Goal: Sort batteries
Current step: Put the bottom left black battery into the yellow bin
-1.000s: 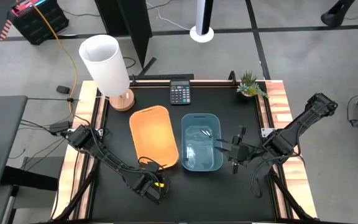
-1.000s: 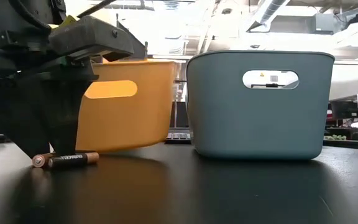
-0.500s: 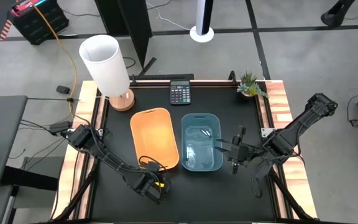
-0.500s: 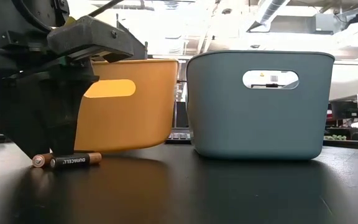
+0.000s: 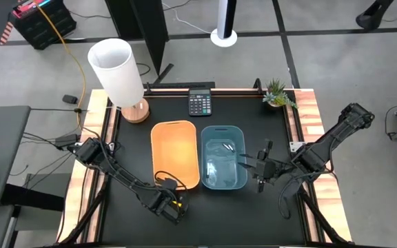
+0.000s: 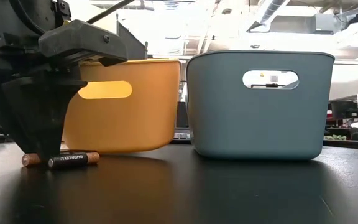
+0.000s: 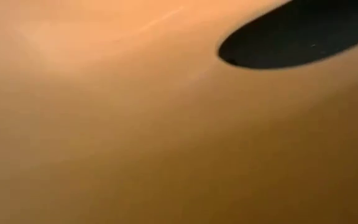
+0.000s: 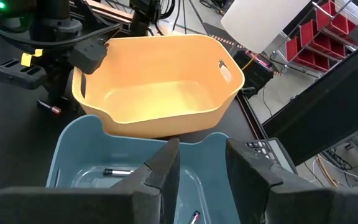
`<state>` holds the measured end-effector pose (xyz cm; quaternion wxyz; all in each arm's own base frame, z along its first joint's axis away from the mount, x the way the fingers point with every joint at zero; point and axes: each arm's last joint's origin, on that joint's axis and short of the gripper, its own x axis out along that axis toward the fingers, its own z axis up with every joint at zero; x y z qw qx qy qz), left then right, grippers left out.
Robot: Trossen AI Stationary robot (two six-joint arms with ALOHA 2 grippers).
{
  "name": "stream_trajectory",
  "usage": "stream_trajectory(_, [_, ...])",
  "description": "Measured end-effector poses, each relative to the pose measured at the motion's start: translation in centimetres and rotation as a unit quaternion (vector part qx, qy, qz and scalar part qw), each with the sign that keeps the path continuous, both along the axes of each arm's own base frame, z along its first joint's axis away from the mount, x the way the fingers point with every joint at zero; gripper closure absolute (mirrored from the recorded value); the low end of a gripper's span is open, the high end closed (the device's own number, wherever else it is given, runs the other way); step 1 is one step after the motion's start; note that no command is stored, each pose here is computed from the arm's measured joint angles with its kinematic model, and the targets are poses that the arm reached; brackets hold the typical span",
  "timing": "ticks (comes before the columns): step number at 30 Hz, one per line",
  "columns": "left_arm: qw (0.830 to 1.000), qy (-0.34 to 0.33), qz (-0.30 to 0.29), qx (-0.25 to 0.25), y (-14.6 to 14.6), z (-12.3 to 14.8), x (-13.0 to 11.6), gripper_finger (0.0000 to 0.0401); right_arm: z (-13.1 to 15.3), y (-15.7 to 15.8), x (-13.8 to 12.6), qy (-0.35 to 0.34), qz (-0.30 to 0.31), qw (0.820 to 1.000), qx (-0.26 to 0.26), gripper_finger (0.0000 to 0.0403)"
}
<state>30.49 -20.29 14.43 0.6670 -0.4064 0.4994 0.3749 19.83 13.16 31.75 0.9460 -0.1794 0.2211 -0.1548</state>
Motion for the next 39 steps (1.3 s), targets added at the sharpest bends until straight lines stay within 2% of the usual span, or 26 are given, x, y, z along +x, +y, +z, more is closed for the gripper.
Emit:
stream_trajectory(11, [0.999, 0.016, -0.045, -0.013, -0.5, 0.8, 0.4, 0.0370, 0.0, 0.0, 0.0, 0.001, 0.001, 1.000, -0.003, 0.0262])
stream_trajectory(15, [0.997, 0.023, -0.061, -0.032, -0.9, 1.5, 0.6, 0.0370, 0.0, 0.0, 0.0, 0.001, 0.002, 1.000, -0.004, 0.0262])
stream_trajectory(24, [0.998, 0.024, -0.060, -0.022, -1.3, 2.6, 0.6, 0.0371, 0.0, 0.0, 0.0, 0.002, 0.003, 1.000, -0.006, 0.0262])
stream_trajectory(31, [0.997, 0.038, -0.064, -0.006, -1.8, 5.1, 0.7, 0.0371, 0.0, 0.0, 0.0, 0.002, 0.003, 1.000, -0.006, 0.0262])
stream_trajectory(39, [0.996, 0.008, -0.086, 0.022, -2.6, 9.3, 0.9, 0.0371, 0.0, 0.0, 0.0, 0.002, 0.003, 1.000, -0.007, 0.0262])
